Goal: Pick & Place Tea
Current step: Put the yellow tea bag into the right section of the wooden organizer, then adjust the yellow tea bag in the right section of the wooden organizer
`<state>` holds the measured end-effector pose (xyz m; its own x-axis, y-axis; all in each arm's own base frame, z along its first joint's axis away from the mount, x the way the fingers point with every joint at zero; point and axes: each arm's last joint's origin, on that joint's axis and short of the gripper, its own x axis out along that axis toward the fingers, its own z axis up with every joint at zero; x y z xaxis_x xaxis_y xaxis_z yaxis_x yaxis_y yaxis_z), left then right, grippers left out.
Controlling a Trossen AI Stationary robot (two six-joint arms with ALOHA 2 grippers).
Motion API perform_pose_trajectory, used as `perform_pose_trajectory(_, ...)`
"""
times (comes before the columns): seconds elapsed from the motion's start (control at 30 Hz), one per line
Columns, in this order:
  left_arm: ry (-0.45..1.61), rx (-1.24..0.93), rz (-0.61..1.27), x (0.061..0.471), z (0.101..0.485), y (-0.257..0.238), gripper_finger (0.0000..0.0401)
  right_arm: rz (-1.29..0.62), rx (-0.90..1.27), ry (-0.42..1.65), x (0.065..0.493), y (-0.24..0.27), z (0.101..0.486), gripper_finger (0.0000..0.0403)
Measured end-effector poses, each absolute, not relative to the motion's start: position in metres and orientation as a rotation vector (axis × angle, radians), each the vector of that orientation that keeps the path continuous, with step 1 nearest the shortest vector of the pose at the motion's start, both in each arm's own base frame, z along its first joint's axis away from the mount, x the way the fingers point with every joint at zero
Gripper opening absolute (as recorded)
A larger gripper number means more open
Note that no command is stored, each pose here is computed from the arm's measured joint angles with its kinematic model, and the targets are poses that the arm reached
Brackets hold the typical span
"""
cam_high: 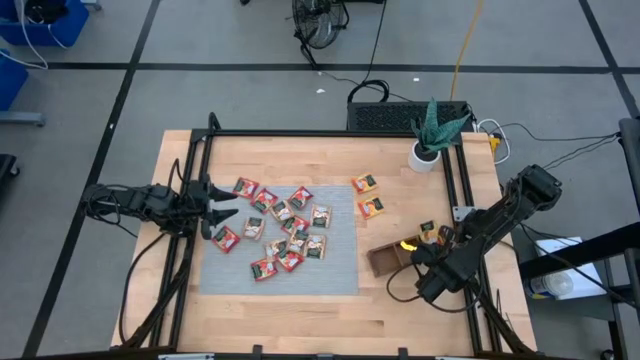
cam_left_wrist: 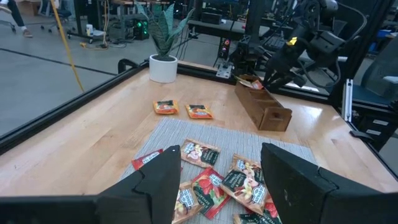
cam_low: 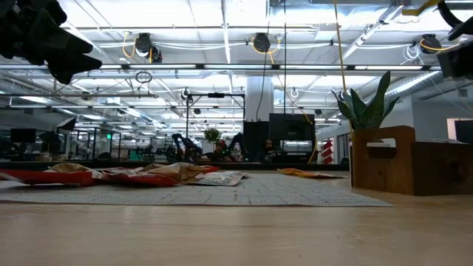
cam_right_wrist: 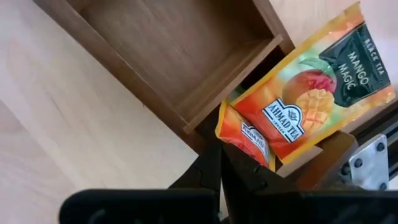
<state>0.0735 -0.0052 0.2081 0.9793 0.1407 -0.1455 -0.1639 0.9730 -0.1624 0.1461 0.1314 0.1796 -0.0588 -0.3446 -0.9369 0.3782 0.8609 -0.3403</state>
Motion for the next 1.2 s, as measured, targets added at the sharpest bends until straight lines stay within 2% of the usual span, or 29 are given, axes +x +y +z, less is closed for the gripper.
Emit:
perform_pose_trajectory(0.5,0.133,-0.175,0.154,0.073,0.208,-0.005,0.0223,-0.774,-0.070,1.366,0.143,0.120,0.185,0.0000)
perform_pose_trajectory(0.83,0.134,-0.175,0.154,0.074,0.208,-0.005,0.0223,-0.815,-0.099,1.342,0.143,0.116,0.186,0.0000)
perform_pose_trajectory(1.2,0.134,-0.174,0.154,0.074,0.208,-0.005,0.0223,-0.913,-0.191,1.185,0.155,0.098,0.190,0.0000)
